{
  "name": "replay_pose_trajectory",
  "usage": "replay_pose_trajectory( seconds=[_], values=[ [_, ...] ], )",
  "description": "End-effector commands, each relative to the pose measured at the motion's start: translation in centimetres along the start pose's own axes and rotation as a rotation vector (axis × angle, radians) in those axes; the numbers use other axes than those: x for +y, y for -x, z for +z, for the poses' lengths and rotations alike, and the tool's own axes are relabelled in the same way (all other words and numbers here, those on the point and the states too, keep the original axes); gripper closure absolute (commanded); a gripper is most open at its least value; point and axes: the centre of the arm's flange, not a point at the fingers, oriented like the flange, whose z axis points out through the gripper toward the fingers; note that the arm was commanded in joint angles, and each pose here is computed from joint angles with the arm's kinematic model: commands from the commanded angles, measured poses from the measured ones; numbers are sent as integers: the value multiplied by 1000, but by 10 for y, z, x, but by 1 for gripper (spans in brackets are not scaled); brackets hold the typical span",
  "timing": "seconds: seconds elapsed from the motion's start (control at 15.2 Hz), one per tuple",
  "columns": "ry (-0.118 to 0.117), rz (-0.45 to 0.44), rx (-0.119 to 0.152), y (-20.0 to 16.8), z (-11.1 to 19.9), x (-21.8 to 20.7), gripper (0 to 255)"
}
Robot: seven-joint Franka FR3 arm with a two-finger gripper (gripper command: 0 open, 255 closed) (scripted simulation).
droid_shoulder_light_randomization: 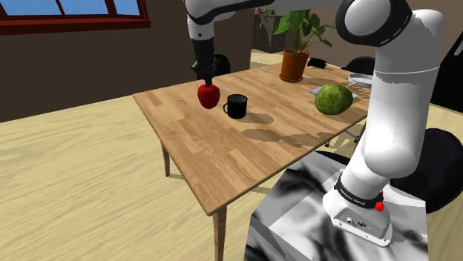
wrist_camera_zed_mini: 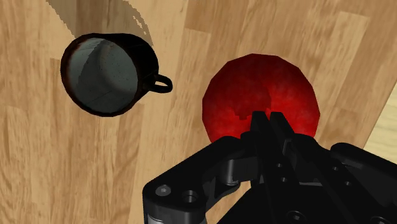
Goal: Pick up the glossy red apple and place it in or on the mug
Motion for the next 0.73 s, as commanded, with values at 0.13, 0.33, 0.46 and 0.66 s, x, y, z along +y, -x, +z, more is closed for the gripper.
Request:
replay_pose_trajectory(
  seconds=[0.13, 0.33, 0.46, 0.66],
  values=[
    [0, 0, 0, 1, -21, 1, 255],
    [0, 0, 0, 2, -37, 2, 255],
    [0, 0, 0, 3, -48, 2, 255],
    [0, 0, 0, 4, -60, 15, 255]
  ],
)
